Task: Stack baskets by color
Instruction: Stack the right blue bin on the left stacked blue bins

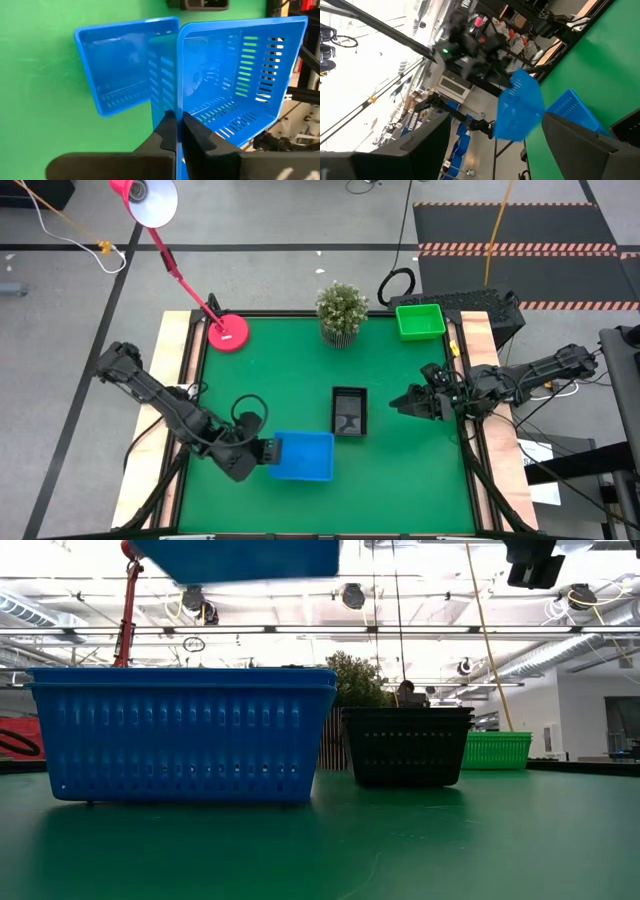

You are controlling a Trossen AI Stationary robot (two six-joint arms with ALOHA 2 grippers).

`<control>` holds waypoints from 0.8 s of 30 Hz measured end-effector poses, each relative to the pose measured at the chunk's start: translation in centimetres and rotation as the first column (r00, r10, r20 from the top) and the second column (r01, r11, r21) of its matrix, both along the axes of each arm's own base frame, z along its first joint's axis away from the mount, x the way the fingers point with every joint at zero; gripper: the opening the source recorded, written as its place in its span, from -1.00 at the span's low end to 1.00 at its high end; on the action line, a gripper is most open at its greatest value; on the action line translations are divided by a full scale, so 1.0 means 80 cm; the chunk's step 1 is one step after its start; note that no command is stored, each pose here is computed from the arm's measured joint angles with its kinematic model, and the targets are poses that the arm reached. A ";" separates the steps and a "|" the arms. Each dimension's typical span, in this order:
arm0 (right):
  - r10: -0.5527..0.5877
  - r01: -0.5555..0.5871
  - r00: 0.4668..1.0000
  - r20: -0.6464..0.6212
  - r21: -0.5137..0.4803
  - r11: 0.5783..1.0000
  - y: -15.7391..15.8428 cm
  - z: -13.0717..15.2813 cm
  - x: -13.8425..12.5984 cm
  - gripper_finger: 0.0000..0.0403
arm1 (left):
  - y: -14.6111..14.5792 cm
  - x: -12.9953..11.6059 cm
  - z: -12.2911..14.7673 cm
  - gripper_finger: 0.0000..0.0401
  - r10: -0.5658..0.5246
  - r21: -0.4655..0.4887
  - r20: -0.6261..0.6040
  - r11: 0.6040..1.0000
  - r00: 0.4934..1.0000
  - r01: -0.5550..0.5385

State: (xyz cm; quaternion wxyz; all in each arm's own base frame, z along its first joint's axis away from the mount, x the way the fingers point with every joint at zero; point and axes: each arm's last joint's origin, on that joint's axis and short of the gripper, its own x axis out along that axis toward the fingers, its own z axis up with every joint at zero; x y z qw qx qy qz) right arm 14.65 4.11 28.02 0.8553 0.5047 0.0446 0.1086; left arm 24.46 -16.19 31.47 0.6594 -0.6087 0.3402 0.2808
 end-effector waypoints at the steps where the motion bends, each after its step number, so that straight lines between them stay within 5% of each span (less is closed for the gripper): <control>1: 0.000 0.000 1.000 0.000 0.000 1.000 0.000 0.000 0.000 0.51 | 0.000 0.003 -0.012 -0.96 0.002 -0.009 0.008 1.000 1.000 -0.002; 10: 0.000 0.000 1.000 -0.006 0.022 1.000 0.000 0.000 0.000 0.51 | 0.001 0.004 -0.094 -0.96 0.035 -0.082 0.049 0.996 0.998 -0.031; 24: -0.001 0.001 1.000 -0.005 -0.002 1.000 0.000 -0.001 0.000 0.51 | 0.004 -0.010 -0.102 -0.91 0.005 -0.052 -0.049 0.999 0.999 -0.008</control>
